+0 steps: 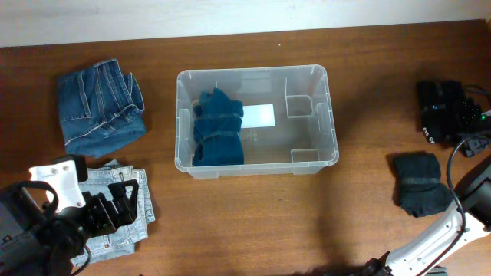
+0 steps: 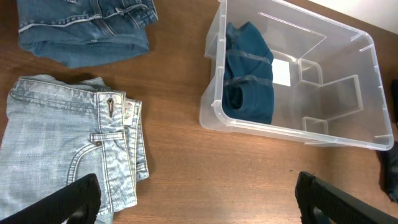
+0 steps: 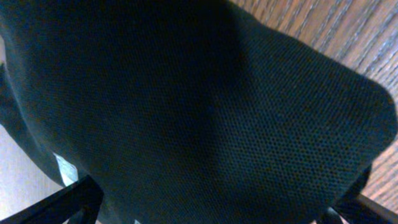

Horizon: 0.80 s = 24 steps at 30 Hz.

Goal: Pack container
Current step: 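Reach the right gripper to the black folded garment at top-right and grasp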

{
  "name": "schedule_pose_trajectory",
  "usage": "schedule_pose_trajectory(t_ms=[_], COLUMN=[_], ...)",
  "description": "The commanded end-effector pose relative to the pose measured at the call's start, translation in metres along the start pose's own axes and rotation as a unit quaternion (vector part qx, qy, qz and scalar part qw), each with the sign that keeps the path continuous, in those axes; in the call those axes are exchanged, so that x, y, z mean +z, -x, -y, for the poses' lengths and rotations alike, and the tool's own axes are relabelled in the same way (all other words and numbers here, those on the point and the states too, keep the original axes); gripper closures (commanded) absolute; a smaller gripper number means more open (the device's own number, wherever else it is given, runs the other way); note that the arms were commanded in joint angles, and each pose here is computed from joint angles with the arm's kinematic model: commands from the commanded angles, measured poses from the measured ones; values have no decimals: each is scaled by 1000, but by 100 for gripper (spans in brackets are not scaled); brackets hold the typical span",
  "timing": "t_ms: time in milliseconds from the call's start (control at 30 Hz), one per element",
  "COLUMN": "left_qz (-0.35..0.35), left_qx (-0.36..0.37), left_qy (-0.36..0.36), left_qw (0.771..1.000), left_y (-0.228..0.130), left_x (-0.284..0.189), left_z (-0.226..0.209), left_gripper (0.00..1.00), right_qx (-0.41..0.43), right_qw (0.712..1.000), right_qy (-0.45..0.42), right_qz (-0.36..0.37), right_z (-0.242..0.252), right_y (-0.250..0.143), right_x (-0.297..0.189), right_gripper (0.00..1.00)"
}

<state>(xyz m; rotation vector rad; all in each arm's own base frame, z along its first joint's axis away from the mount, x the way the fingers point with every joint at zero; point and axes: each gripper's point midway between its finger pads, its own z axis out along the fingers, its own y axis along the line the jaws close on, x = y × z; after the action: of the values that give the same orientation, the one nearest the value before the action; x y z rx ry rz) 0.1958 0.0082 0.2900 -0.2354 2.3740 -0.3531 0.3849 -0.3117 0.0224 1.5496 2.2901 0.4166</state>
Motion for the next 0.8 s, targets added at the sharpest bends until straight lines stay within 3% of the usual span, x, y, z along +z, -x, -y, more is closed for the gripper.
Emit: schedule_pose_trajectory(t_ms=[0, 133, 233, 300, 400, 600, 767], left_qz=[1, 1, 1, 1, 1, 1, 1], left_qx=[7, 7, 7, 7, 7, 7, 7], left_qy=[0, 0, 0, 0, 0, 0, 0], left_qw=[1000, 1000, 1000, 1000, 1000, 1000, 1000], left_y=[1, 1, 1, 1, 1, 1, 1], left_x=[0, 0, 0, 0, 0, 0, 0], left_z=[0, 0, 0, 0, 0, 0, 0], left_gripper=[1, 1, 1, 1, 1, 1, 1], right_qx=[12, 10, 8, 6, 5, 7, 9], right_qw=[1000, 1000, 1000, 999, 998, 998, 992], right_qy=[-22, -14, 6, 27, 48, 57, 127], right_qz=[-15, -14, -16, -20, -26, -27, -26], right_z=[18, 18, 11, 3, -4, -6, -23], right_y=[-15, -16, -16, -16, -18, -16, -8], right_x=[19, 23, 23, 22, 22, 19, -4], right_gripper=[1, 1, 13, 28, 43, 51, 56])
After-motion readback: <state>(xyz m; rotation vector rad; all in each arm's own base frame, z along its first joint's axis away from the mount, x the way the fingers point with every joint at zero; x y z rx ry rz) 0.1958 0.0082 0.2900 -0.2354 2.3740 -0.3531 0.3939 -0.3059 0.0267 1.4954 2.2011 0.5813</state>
